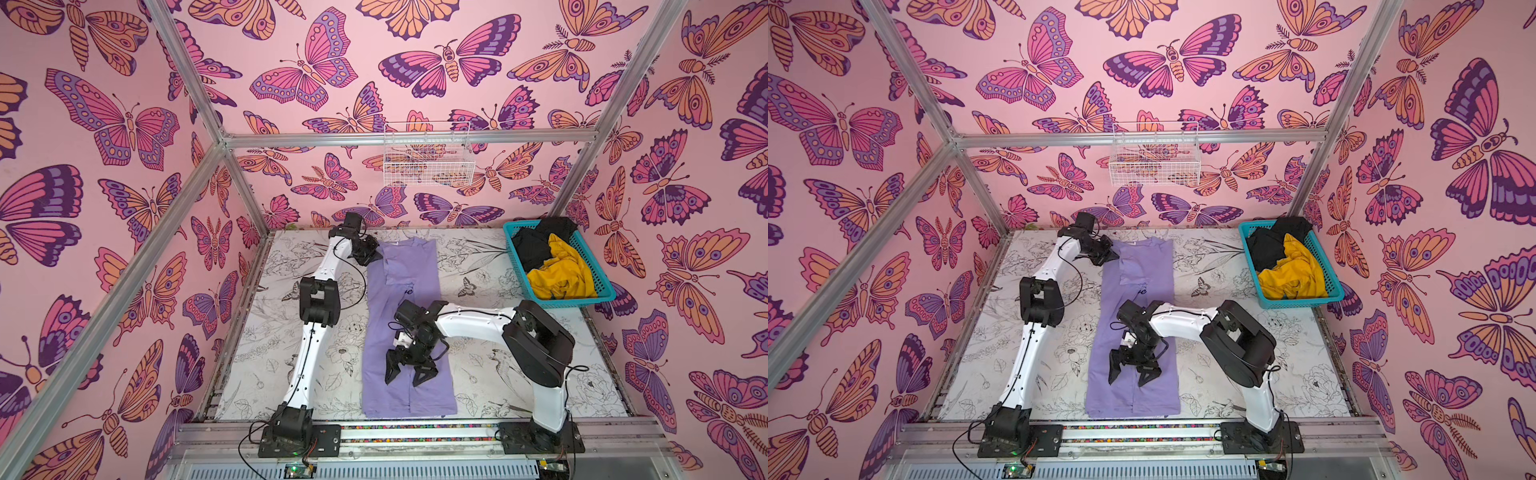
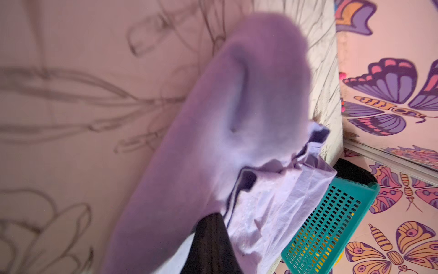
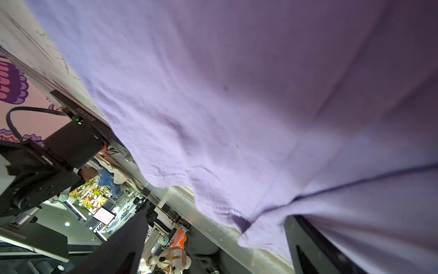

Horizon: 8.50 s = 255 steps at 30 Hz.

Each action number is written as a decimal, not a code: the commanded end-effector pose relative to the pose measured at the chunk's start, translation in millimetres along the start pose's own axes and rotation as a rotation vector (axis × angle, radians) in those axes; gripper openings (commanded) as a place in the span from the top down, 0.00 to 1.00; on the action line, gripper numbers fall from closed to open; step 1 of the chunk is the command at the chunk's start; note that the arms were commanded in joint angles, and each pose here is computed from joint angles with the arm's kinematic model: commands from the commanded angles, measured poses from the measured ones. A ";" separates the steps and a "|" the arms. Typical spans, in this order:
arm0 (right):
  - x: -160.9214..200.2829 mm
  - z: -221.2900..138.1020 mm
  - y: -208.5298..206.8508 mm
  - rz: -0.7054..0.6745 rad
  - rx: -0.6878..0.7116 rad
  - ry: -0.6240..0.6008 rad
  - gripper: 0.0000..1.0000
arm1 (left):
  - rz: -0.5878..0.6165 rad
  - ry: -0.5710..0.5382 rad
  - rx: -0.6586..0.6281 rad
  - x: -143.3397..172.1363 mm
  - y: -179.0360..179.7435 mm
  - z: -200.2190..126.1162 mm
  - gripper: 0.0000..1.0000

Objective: Fold and stack t-shirts
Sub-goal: Adjust the T-shirt at the center of the board, then smooth out the T-shirt at the center of the board.

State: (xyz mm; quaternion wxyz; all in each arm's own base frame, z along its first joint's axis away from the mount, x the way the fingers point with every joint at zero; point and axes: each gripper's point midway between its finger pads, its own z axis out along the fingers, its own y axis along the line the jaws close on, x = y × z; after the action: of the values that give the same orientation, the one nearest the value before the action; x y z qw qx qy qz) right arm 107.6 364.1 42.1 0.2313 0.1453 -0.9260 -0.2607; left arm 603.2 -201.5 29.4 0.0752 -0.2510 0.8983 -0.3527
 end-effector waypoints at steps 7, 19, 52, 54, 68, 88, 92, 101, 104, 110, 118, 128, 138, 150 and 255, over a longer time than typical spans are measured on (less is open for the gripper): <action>11.0 -35.2 -4.4 -0.078 0.168 -0.088 0.04 | 0.350 -0.184 -0.102 31.5 -72.6 -86.6 0.58; -18.8 -79.4 -6.7 -0.248 0.330 -0.341 0.42 | 0.258 -0.051 -0.636 203.9 61.6 -179.6 1.00; -76.3 -45.5 -24.9 -0.165 0.241 -0.233 0.60 | 0.250 -0.055 -0.540 321.8 88.0 -243.7 1.00; -75.8 -37.4 -25.2 -0.156 0.214 -0.214 0.60 | 0.247 -0.049 -0.538 323.2 88.5 -243.5 1.00; -86.8 -14.6 -26.6 -0.156 0.170 -0.167 0.66 | 0.245 -0.053 -0.547 325.4 97.9 -247.0 1.00; -47.5 -53.5 -32.2 -0.118 0.232 -0.221 1.00 | 0.258 -0.043 -0.567 316.9 87.3 -231.1 1.00; -39.4 -45.8 -40.4 -0.087 0.243 -0.196 1.00 | 0.256 -0.029 -0.563 317.2 85.2 -225.8 1.00; -27.5 -17.4 -57.4 -0.057 0.305 -0.120 1.00 | 0.249 -0.010 -0.571 321.2 91.6 -223.8 1.00; -33.0 -27.7 -56.2 -0.075 0.356 -0.140 0.98 | 0.248 0.002 -0.569 324.1 94.0 -224.6 1.00; -47.7 -77.4 -17.2 -0.201 0.353 -0.259 0.72 | 0.280 0.011 -0.575 322.0 92.7 -220.6 1.00; -130.9 -162.3 -4.0 -0.185 0.291 -0.423 0.68 | 0.225 0.083 -0.515 349.7 100.1 -199.2 1.00; -224.2 -174.1 -31.1 -0.172 0.277 -0.435 0.97 | 0.207 0.229 -0.525 389.2 133.2 -140.0 1.00; -279.8 -157.4 -93.4 -0.064 0.225 -0.457 0.94 | 0.209 0.324 -0.588 403.6 147.0 -119.4 1.00; -331.8 -181.5 -119.8 0.023 0.082 -0.587 0.88 | 0.143 0.618 -0.637 456.9 172.4 -106.4 1.00; 97.0 -116.2 -132.5 0.049 0.560 -0.175 0.43 | 0.056 0.647 -0.780 498.5 199.2 -165.5 0.35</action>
State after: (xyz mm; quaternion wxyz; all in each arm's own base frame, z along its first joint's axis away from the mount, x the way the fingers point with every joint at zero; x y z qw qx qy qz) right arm 102.7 169.9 84.5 0.1058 0.1497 -0.9830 -0.0101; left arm 47.4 -231.3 44.5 -0.2834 -0.0933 0.9534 -0.0443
